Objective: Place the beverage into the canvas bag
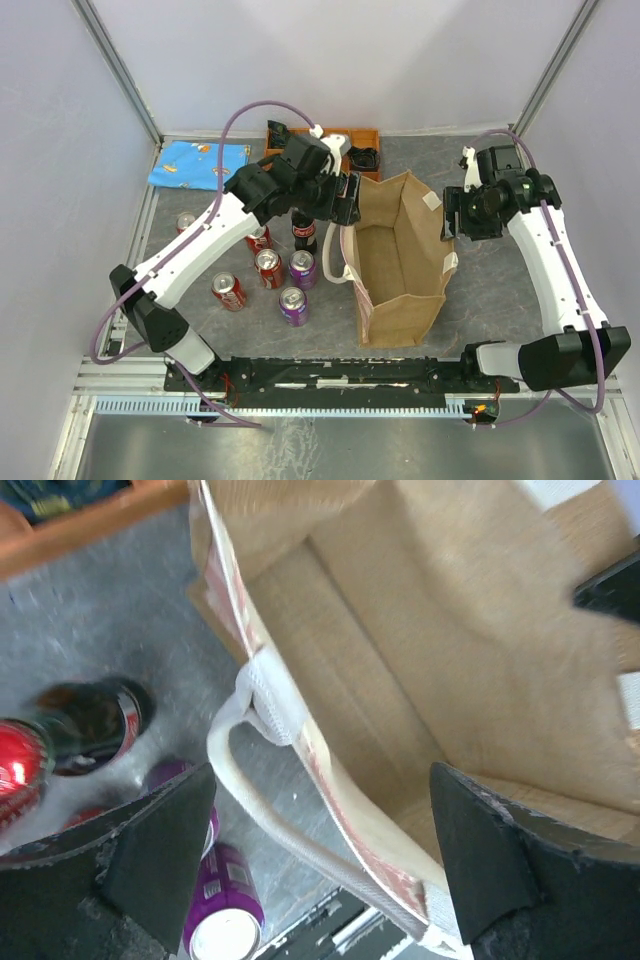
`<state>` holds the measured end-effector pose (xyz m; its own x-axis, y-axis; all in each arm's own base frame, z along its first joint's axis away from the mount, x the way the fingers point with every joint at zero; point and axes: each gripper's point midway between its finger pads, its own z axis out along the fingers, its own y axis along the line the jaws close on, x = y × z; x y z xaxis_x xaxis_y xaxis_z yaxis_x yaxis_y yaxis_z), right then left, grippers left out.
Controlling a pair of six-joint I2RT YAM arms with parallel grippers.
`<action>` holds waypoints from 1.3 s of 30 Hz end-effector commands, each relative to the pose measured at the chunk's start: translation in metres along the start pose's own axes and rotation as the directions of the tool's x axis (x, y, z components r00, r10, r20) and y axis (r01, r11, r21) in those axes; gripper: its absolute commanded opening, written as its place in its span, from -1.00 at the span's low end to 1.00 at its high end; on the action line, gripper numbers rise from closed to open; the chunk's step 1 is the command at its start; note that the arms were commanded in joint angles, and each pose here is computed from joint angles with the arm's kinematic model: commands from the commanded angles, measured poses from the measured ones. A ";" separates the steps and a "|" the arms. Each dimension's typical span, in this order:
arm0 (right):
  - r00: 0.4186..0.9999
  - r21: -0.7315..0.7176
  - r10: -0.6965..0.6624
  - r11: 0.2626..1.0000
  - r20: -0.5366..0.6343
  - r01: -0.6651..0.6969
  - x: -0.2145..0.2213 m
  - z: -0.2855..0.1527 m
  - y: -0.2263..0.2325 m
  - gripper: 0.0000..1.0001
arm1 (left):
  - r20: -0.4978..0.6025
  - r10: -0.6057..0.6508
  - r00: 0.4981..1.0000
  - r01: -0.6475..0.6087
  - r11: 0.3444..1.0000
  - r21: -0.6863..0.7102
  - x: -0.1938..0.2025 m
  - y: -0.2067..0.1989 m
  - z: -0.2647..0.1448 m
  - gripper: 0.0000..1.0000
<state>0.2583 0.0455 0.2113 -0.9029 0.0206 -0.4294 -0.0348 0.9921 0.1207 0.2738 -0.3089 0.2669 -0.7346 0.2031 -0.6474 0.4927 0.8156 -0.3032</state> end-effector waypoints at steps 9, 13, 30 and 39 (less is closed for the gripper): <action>0.991 -0.069 0.031 0.997 0.132 -0.022 -0.016 -0.023 0.014 0.55 | 0.568 0.178 0.804 -0.083 0.978 -0.189 -0.122 0.073 -0.098 0.99; 0.992 -0.072 0.029 0.997 0.122 -0.020 -0.011 -0.023 0.015 0.56 | 0.631 0.251 0.734 -0.134 0.965 -0.228 -0.086 0.090 -0.094 0.99; 0.994 -0.088 0.053 0.995 0.096 -0.044 0.000 -0.017 0.017 0.52 | 0.755 0.233 0.613 -0.199 0.970 -0.138 -0.017 0.096 -0.054 0.99; 0.996 -0.083 0.039 0.996 0.075 -0.033 0.004 -0.015 0.016 0.51 | 0.766 0.222 0.604 -0.218 0.970 -0.110 -0.017 0.096 -0.021 1.00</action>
<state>0.2485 0.0564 0.2181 -0.8840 0.0738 -0.4616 -0.0211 0.9802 0.1970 0.3156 -0.2119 0.2335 -0.0991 -0.0378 -0.9944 0.5576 0.8255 -0.0870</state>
